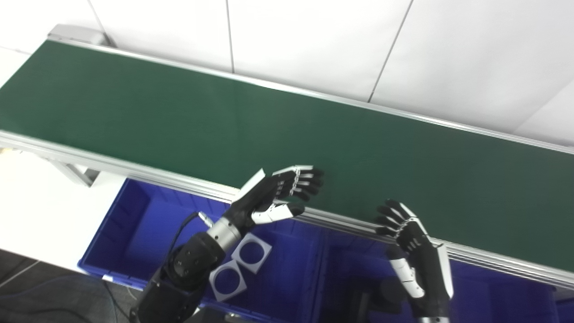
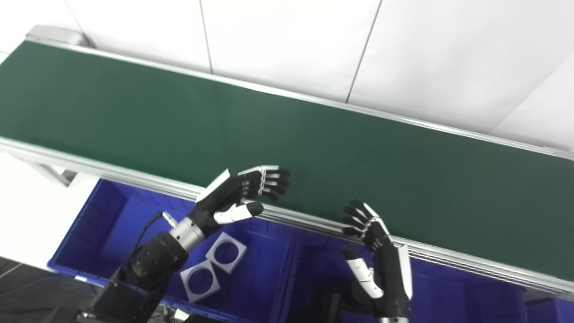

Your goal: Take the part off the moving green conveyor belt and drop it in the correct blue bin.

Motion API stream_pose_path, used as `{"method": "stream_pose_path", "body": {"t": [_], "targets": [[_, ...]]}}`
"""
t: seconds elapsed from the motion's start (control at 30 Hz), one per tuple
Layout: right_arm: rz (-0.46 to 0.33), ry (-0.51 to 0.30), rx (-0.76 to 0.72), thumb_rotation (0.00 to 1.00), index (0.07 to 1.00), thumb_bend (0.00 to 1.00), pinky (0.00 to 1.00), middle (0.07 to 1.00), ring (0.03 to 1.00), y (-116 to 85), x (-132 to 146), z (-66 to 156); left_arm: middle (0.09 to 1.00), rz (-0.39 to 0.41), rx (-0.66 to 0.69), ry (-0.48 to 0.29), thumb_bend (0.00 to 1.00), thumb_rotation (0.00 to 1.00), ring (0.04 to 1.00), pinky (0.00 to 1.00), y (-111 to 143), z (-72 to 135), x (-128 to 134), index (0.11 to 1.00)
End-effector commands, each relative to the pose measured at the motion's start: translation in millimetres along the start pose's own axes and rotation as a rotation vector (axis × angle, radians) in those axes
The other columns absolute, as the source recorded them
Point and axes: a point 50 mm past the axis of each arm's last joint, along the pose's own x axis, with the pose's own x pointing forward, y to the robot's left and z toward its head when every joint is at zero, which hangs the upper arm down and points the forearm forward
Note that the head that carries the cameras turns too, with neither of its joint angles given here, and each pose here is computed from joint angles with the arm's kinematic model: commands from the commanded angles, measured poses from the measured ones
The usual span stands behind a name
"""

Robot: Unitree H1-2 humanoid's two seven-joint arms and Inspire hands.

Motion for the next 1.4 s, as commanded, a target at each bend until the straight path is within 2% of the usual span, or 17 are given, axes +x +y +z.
{"method": "stream_pose_path", "body": {"t": [0.0, 0.33, 0.63, 0.97, 1.3, 1.37], "targets": [[-0.009, -0.075, -0.003, 0.73, 0.830, 0.61, 0.65, 0.787, 0.733, 7, 4, 10, 0.759, 0.021, -0.005, -0.085, 0.84, 0.78, 0.712, 0.66, -2, 7, 3, 0.791], [-0.020, -0.063, -0.008, 0.77, 0.857, 0.62, 0.66, 0.818, 0.761, 35, 15, 13, 0.744, 0.051, -0.045, -0.084, 0.83, 0.74, 0.712, 0.66, 21, -10, -18, 0.777], [-0.032, -0.055, -0.010, 0.79, 0.860, 0.62, 0.67, 0.819, 0.761, 48, 24, 13, 0.736, 0.055, -0.036, -0.096, 0.79, 0.72, 0.701, 0.66, 40, -18, -24, 0.766], [-0.038, -0.056, -0.010, 0.81, 0.853, 0.62, 0.67, 0.815, 0.760, 43, 24, 12, 0.718, 0.094, -0.052, -0.112, 0.78, 0.69, 0.682, 0.65, 39, -19, -23, 0.746], [-0.054, -0.058, 0.005, 0.84, 0.849, 0.63, 0.67, 0.819, 0.763, 36, 23, 13, 0.718, 0.114, -0.043, -0.129, 0.80, 0.65, 0.687, 0.64, 30, -9, -24, 0.746], [-0.061, -0.062, 0.005, 0.85, 0.845, 0.60, 0.67, 0.810, 0.758, 34, 22, 14, 0.724, 0.116, -0.043, -0.137, 0.80, 0.64, 0.690, 0.64, 27, -6, -27, 0.750]]}}
